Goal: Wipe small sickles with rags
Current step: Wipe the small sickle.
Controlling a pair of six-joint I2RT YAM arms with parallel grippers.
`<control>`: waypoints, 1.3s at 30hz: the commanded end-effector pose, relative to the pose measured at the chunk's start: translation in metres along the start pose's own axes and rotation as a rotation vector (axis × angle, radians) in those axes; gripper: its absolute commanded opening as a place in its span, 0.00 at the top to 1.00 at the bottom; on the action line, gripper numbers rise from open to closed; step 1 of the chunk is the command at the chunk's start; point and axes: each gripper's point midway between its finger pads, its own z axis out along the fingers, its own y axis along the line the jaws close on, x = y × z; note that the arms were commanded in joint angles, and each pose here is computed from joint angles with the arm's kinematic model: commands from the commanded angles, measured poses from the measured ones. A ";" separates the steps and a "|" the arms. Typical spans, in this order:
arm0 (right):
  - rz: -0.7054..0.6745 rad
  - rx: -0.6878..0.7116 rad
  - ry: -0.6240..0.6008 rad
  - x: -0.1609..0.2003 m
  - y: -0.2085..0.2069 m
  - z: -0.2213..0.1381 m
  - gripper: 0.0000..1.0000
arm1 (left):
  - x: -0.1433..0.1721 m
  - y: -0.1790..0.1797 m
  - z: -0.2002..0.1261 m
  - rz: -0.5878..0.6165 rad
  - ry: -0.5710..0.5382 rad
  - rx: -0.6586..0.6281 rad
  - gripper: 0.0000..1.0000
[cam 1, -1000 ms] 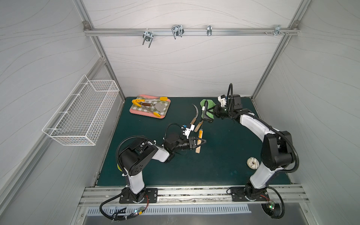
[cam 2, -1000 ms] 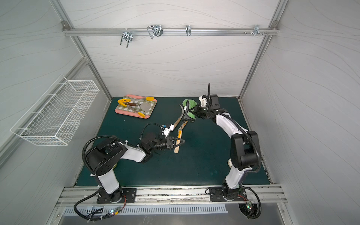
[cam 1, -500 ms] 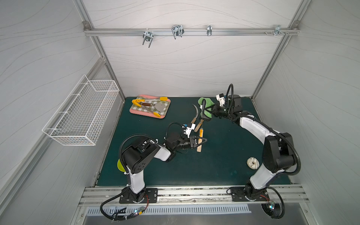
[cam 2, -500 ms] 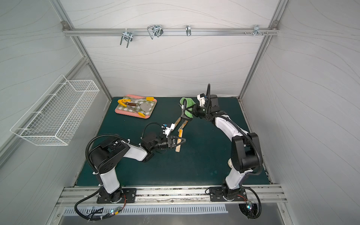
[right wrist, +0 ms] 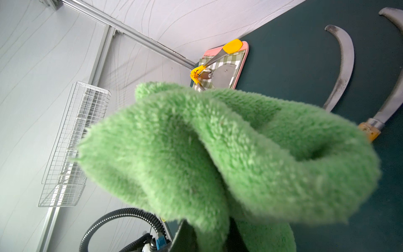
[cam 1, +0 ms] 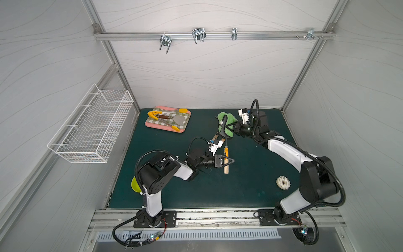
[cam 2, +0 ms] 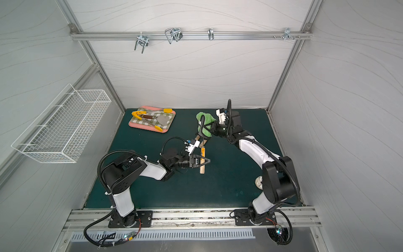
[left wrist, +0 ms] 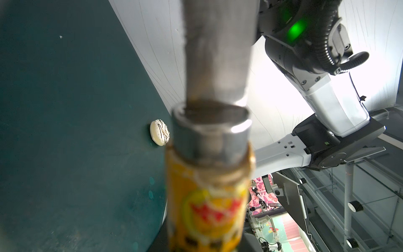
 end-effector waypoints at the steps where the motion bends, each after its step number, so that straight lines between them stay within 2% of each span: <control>1: -0.001 -0.109 0.150 0.050 0.036 -0.008 0.92 | -0.033 0.003 -0.002 0.003 -0.070 -0.002 1.00; 13: -0.023 -0.050 0.169 0.086 0.038 -0.031 0.92 | -0.052 0.014 -0.009 0.002 -0.092 -0.017 1.00; 20: -0.028 0.025 0.143 0.091 0.025 -0.038 0.93 | -0.068 0.027 -0.009 -0.014 -0.139 -0.025 1.00; 24: -0.002 0.093 0.093 0.075 0.007 -0.036 0.95 | -0.074 0.029 -0.011 -0.023 -0.185 -0.020 1.00; 31: 0.055 0.216 -0.014 0.025 -0.034 -0.027 0.95 | -0.075 0.024 -0.020 -0.004 -0.233 -0.038 1.00; 39: 0.059 0.235 -0.067 -0.027 -0.058 -0.016 0.95 | -0.075 0.030 -0.027 0.003 -0.247 -0.087 1.00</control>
